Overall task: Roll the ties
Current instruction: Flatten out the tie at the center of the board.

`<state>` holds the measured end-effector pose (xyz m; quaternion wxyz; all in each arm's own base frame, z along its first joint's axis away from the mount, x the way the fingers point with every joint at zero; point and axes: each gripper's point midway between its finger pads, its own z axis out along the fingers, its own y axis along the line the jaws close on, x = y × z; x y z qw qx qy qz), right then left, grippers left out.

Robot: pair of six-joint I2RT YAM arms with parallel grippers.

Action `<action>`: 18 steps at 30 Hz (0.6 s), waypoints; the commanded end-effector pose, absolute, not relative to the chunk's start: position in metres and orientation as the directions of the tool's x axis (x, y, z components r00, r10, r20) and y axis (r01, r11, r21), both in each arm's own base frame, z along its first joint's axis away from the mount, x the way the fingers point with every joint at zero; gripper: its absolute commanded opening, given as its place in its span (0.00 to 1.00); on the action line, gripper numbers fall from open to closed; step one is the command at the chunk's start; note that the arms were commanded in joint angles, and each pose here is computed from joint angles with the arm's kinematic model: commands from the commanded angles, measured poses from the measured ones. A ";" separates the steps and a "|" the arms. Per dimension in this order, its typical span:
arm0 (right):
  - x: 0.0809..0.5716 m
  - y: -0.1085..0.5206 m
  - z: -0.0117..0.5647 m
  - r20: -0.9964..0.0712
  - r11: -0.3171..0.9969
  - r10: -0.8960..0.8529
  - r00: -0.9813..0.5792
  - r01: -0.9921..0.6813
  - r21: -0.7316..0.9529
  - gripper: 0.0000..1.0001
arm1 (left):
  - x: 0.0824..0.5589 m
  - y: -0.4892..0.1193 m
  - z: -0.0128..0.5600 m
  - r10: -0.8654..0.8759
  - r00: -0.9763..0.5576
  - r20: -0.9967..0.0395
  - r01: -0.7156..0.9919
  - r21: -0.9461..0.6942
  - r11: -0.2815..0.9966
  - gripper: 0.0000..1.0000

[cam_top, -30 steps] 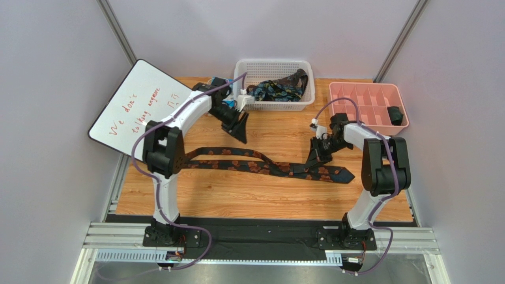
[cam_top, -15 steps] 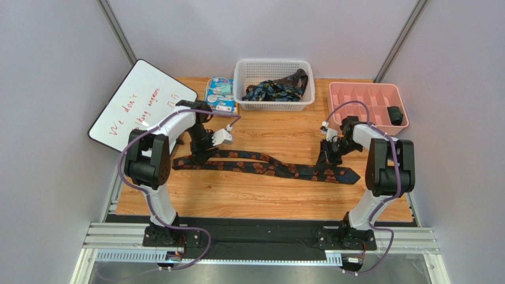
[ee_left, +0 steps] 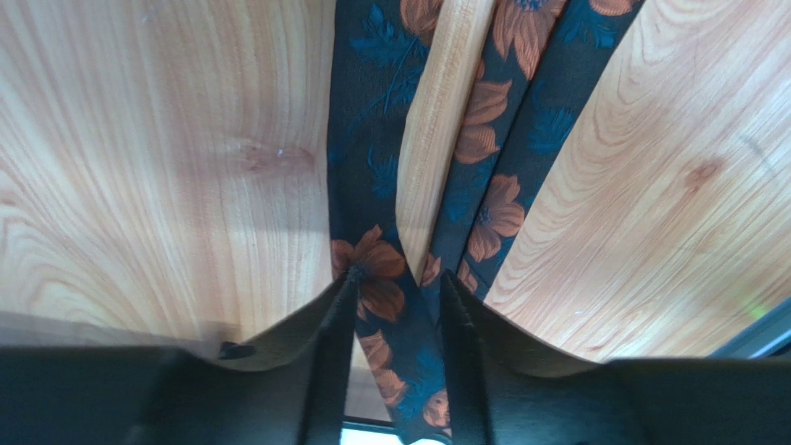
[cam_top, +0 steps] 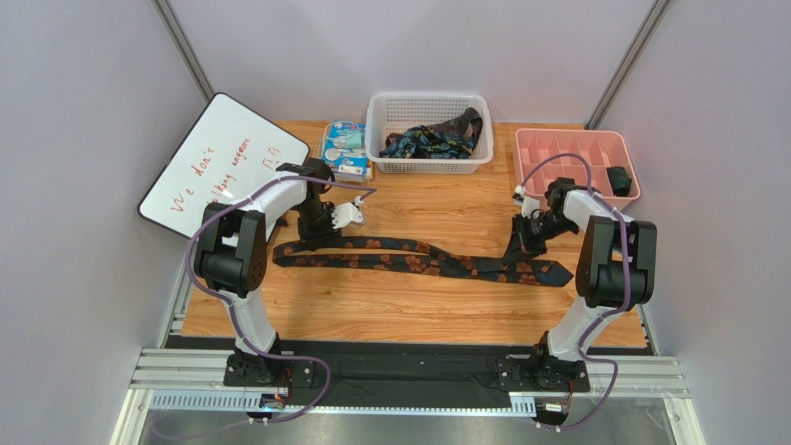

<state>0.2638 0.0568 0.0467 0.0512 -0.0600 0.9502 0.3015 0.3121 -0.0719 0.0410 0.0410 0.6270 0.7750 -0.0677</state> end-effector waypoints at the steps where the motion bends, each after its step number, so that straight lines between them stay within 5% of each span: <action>1: 0.275 0.051 0.057 -0.182 0.812 -0.098 -0.978 -0.185 0.554 0.00 | 0.322 -0.071 0.059 0.972 -0.157 -0.177 0.986 0.020 0.163 0.53; 4: 0.275 0.051 0.057 -0.182 0.807 -0.097 -0.979 -0.184 0.561 0.00 | 0.322 -0.070 0.050 0.975 -0.145 -0.166 0.989 0.016 0.150 0.71; 10: 0.275 0.050 0.055 -0.178 0.809 -0.098 -0.979 -0.183 0.559 0.00 | 0.333 -0.064 0.036 0.980 -0.151 -0.131 0.986 0.048 0.159 0.72; 13: 0.276 0.049 0.055 -0.180 0.812 -0.097 -0.979 -0.183 0.555 0.00 | 0.336 -0.063 0.035 0.982 -0.141 -0.122 0.987 0.056 0.149 0.67; 18: 0.276 0.045 0.053 -0.176 0.813 -0.093 -0.980 -0.176 0.555 0.00 | 0.322 -0.055 0.038 0.991 -0.104 -0.085 0.994 0.010 0.105 0.45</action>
